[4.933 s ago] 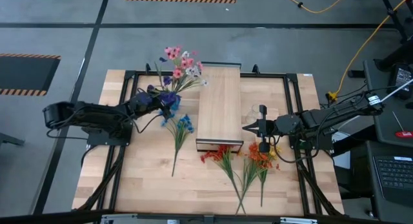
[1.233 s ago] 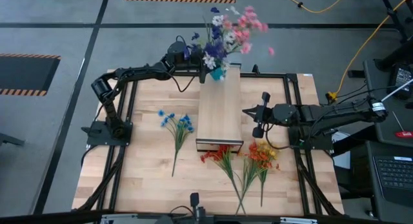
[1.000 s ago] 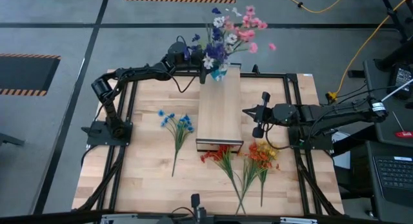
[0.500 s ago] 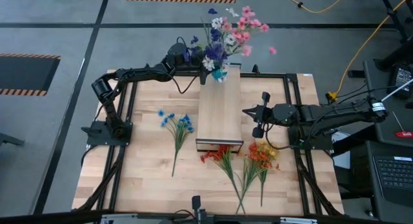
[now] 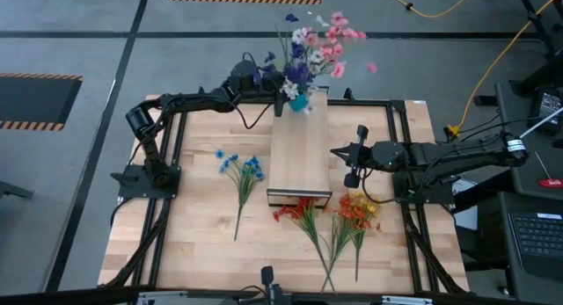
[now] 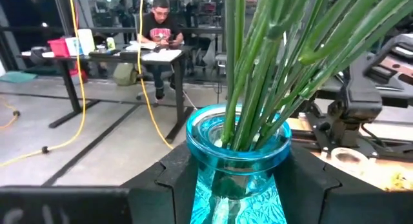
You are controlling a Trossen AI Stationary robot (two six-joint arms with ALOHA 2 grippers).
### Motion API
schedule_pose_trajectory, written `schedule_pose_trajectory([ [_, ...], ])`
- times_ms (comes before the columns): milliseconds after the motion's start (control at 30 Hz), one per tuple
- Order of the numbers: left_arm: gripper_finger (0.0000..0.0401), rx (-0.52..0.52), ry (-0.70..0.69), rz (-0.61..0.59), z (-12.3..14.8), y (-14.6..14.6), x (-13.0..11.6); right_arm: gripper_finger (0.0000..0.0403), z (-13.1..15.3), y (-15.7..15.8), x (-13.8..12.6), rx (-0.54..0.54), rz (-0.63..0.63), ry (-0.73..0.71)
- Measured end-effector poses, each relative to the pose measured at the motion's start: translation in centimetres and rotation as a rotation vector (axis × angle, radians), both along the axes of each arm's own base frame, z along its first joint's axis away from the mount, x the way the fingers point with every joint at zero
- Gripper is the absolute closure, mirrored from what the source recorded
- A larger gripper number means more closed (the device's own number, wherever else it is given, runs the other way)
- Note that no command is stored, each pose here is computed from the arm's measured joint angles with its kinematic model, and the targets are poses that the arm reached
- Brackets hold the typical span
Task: Pick and place flowers into a vace then onto a shelf
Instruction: Put the blue vase on the shelf
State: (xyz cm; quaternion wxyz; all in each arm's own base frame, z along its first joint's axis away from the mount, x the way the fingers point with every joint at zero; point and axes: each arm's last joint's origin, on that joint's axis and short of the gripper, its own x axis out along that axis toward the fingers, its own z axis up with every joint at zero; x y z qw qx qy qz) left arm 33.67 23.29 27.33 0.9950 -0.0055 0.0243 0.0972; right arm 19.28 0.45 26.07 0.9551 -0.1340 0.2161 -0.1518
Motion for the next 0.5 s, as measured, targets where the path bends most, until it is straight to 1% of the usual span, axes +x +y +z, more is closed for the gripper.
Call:
schedule_pose_trajectory([
  [267,0.0238,-0.011,0.01,0.001,-0.12,0.0,-0.01,0.0395,0.0,0.0,0.0,0.001,0.0,0.0],
  [400,0.0215,-0.011,0.022,0.001,-0.24,0.0,-0.02,0.0395,0.0,0.0,0.0,0.001,0.0,0.0],
  [500,0.021,-0.01,0.02,0.001,-0.23,0.0,-0.01,0.0395,0.0,0.0,0.0,0.001,0.0,0.0],
])
